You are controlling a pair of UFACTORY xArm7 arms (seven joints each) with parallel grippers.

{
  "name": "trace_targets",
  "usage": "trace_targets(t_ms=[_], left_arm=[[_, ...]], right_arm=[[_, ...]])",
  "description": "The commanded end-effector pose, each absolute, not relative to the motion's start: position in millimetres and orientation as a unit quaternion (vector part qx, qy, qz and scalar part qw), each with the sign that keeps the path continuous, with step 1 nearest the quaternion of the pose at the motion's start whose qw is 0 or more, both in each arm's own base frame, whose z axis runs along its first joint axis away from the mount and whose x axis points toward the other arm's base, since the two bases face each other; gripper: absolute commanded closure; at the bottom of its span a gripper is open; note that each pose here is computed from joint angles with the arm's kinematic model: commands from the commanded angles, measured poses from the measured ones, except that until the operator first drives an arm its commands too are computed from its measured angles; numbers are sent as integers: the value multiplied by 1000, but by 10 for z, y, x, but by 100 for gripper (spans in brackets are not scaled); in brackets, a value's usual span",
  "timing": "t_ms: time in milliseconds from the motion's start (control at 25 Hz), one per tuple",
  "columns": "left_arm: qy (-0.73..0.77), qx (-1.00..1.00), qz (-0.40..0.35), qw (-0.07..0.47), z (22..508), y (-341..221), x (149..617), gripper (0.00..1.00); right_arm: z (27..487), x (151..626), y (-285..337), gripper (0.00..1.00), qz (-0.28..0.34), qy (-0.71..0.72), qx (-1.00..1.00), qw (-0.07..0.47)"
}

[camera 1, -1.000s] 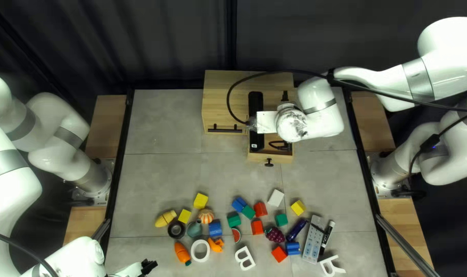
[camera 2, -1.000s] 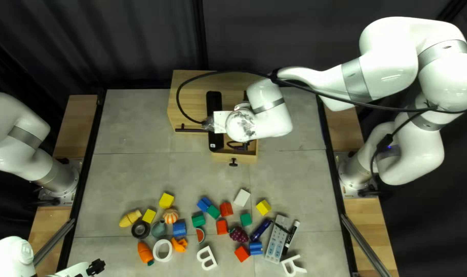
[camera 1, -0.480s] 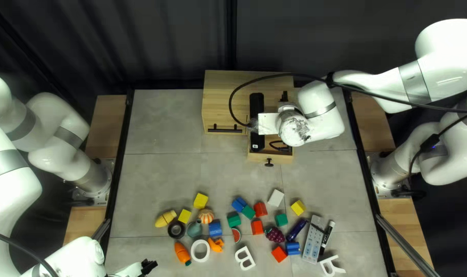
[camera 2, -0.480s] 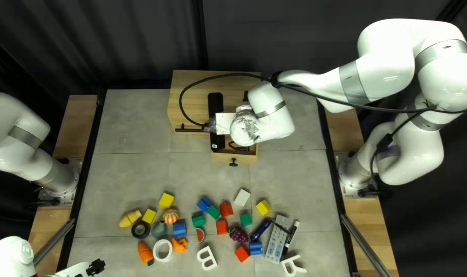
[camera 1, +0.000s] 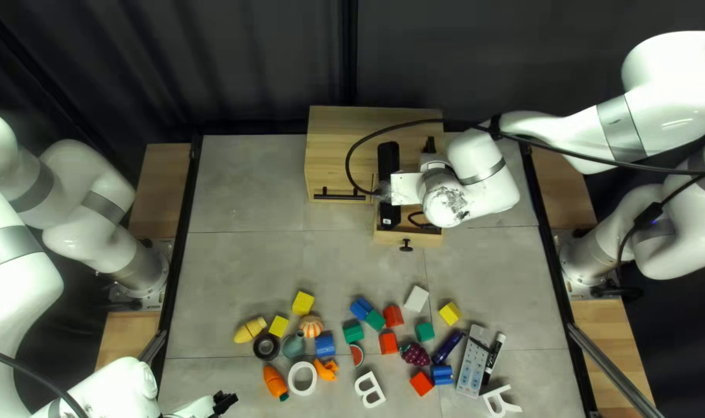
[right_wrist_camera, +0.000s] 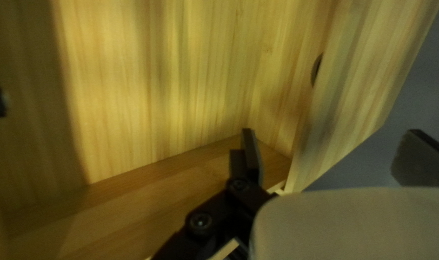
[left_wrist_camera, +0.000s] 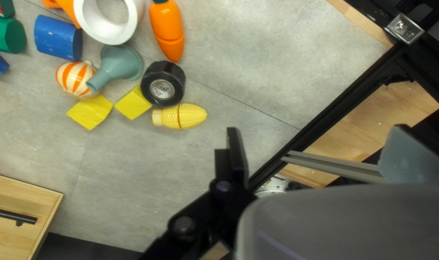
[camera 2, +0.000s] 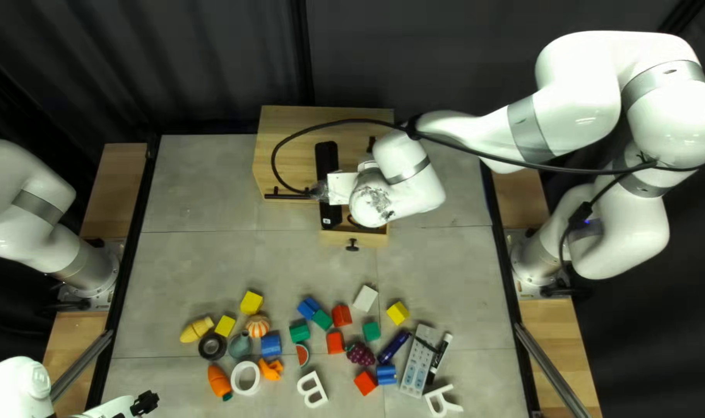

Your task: Open drawers and place objects into drawer and close

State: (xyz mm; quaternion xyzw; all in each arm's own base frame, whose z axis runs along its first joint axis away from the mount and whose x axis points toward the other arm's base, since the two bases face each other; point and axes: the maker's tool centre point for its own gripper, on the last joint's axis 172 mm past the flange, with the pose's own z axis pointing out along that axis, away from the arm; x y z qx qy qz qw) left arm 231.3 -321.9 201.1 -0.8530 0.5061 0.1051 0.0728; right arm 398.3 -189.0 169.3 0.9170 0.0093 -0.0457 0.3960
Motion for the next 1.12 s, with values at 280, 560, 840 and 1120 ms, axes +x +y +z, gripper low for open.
trace_targets(t_ms=[280, 560, 840, 1120], left_arm=[[506, -853, 105, 73, 2011, -3219, 2313, 0], [506, -853, 105, 73, 2011, -3219, 2313, 0], [506, -853, 105, 73, 2011, -3219, 2313, 0], [506, -853, 105, 73, 2011, -3219, 2313, 0]], right_arm=[[1764, 3964, -2010, 0, -39, 18, 902, 429], [1783, 3951, -2062, 0, -35, 17, 897, 440], [1759, 3964, -2091, 0, -32, 21, 895, 444], [1758, 3950, -2119, 0, -27, 24, 894, 447]])
